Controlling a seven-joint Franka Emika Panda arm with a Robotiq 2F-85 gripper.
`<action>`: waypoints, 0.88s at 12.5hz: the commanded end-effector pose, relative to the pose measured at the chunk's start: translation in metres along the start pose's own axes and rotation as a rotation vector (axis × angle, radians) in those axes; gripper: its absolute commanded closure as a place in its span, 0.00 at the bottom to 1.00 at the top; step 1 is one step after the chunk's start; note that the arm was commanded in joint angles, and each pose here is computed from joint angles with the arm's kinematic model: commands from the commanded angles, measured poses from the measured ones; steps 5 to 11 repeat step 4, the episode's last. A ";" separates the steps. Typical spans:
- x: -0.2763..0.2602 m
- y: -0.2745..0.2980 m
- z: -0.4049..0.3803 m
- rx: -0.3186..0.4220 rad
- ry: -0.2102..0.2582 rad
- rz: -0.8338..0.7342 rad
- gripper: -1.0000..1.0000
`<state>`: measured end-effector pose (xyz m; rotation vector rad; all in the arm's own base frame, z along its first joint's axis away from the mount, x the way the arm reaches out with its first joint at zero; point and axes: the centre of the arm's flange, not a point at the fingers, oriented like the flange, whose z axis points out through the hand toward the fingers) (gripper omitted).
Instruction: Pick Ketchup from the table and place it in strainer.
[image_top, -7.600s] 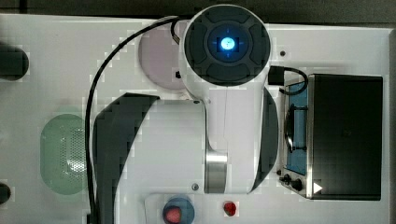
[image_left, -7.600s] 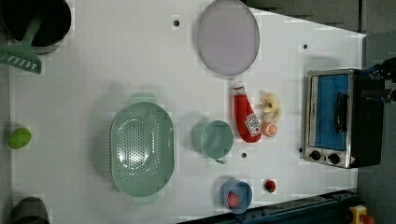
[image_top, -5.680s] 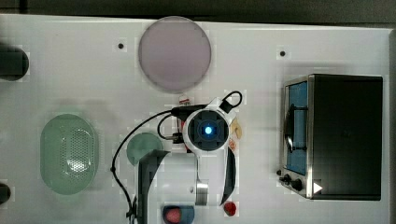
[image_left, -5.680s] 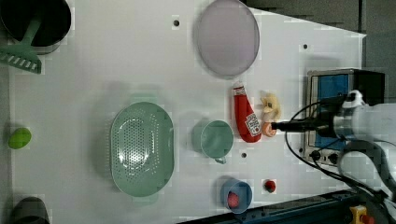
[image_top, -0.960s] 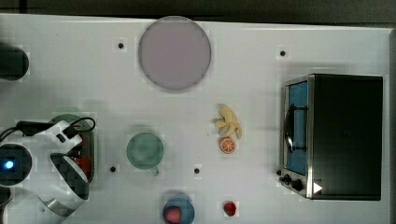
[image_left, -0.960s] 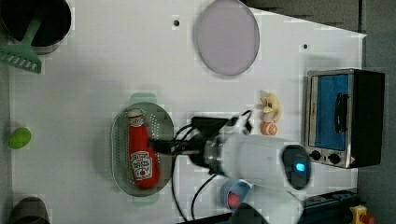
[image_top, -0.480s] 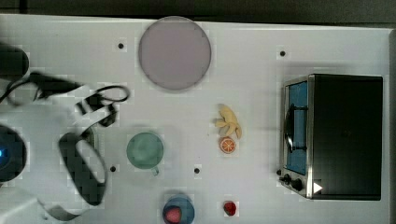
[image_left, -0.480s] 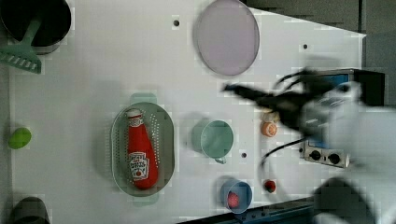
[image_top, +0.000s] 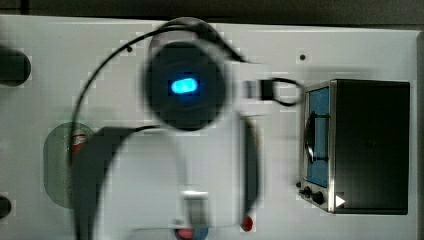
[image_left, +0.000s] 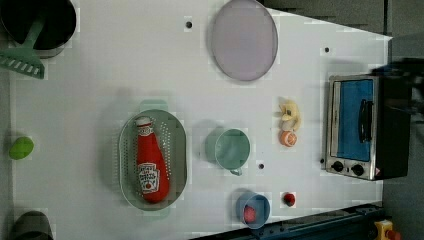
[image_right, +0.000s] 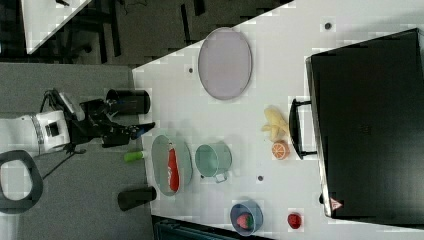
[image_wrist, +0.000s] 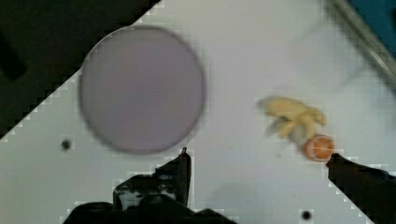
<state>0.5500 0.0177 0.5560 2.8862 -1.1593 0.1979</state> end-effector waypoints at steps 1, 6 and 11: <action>0.016 0.024 -0.013 -0.007 -0.064 -0.011 0.00; 0.024 0.044 -0.018 -0.046 -0.112 0.059 0.00; 0.024 0.044 -0.018 -0.046 -0.112 0.059 0.00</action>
